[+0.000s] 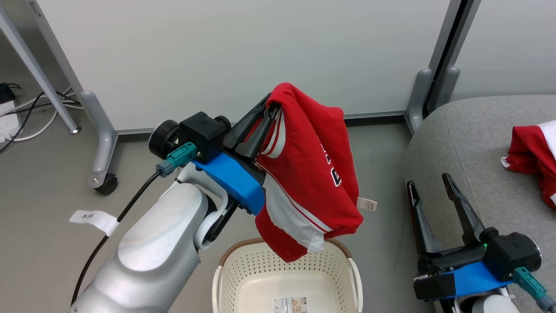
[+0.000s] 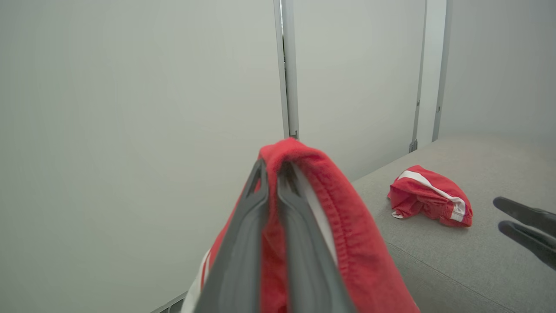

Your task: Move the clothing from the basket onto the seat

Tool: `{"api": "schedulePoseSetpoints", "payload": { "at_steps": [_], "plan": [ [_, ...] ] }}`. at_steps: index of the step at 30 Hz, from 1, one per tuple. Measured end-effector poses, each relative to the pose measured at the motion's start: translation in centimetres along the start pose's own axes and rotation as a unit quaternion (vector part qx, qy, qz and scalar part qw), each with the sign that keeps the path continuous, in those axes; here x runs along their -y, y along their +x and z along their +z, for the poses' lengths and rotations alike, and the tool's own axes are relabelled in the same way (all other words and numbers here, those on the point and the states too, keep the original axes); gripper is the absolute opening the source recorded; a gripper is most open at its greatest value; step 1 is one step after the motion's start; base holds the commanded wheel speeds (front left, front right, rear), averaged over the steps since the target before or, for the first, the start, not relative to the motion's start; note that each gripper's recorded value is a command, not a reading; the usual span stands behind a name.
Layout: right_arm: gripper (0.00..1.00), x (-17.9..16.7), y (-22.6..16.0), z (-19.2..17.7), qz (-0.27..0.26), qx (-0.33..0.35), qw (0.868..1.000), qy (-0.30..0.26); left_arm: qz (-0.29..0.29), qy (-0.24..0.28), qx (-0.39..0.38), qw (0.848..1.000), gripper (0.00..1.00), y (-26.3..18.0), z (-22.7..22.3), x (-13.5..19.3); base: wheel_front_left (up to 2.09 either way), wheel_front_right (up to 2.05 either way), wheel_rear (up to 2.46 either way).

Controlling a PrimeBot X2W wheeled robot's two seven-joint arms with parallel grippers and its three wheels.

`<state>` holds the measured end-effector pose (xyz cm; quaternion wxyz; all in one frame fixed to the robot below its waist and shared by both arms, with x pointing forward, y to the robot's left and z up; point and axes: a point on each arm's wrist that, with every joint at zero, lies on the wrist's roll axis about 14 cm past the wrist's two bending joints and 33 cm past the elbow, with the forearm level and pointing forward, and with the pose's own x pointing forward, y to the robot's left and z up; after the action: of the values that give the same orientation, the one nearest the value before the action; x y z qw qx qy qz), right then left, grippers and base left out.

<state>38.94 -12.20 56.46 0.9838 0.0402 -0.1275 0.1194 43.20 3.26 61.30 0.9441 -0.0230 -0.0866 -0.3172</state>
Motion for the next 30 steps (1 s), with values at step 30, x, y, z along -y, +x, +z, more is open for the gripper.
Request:
{"api": "schedulePoseSetpoints", "payload": {
  "at_steps": [30],
  "plan": [
    [1.0,-11.7,6.6,2.0,0.196,0.038,0.98,-0.002,-0.005,0.007,-0.009,1.0,0.0,-0.2,-1.1,0.4,0.0,0.0,0.0]
  ]
}}
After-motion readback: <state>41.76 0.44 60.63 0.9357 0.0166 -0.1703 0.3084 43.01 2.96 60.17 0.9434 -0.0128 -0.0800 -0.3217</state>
